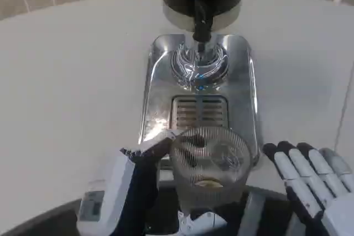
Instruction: Grasp the cup under the faucet to collect the drink, then remove the cup.
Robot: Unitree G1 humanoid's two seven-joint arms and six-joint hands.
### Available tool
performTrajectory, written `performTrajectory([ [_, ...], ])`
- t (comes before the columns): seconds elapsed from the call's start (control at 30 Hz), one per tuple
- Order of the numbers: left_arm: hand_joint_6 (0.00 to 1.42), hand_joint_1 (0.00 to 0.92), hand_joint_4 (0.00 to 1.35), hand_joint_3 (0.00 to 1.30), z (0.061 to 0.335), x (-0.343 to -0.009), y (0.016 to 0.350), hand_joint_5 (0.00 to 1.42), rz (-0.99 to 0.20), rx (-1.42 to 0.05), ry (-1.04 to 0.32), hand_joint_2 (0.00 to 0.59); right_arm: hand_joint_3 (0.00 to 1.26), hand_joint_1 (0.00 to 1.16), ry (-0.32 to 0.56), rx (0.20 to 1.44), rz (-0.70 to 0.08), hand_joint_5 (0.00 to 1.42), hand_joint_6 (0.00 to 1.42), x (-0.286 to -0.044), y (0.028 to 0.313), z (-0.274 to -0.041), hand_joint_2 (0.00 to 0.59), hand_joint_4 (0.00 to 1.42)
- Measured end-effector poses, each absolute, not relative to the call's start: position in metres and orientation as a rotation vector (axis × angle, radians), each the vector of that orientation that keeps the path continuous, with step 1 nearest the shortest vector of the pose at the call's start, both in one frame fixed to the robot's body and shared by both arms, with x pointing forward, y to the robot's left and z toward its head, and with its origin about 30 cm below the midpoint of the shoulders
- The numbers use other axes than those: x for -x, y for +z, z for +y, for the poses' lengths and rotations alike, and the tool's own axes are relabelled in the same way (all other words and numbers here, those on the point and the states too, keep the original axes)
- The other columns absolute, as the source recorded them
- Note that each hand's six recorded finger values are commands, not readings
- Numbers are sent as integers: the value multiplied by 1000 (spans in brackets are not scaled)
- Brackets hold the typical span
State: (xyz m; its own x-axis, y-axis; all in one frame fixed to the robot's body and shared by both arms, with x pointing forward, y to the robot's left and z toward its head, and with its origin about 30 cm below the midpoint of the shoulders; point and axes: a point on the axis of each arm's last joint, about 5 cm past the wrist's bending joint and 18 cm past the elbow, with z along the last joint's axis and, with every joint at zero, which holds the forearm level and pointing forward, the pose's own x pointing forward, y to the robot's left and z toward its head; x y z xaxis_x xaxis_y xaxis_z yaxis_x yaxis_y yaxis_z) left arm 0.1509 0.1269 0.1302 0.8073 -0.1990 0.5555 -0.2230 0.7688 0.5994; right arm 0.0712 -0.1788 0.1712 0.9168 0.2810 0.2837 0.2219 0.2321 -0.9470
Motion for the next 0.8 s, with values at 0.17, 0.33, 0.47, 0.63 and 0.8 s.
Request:
performTrajectory([
  [0.17,1424,667,1224,1217,126,-152,130,1424,-645,-704,14,61,0,339,38,1343,-434,0,0,-71,171,-178,586,0],
  [0.33,1424,668,1224,1217,126,-153,130,1424,-646,-701,15,61,0,341,36,1335,-408,0,0,-68,169,-178,586,0],
  [0.47,1424,668,1212,1217,123,-159,135,1424,-678,-693,21,61,0,342,36,1330,-392,0,0,-65,168,-176,586,0],
  [0.63,1424,669,1211,1217,121,-173,132,1424,-661,-696,27,61,0,342,18,1327,-378,0,0,-62,168,-176,586,0],
  [0.8,1424,669,1210,1215,116,-204,132,1424,-653,-703,77,61,0,346,-48,1304,-378,0,0,-64,172,-173,586,0],
])
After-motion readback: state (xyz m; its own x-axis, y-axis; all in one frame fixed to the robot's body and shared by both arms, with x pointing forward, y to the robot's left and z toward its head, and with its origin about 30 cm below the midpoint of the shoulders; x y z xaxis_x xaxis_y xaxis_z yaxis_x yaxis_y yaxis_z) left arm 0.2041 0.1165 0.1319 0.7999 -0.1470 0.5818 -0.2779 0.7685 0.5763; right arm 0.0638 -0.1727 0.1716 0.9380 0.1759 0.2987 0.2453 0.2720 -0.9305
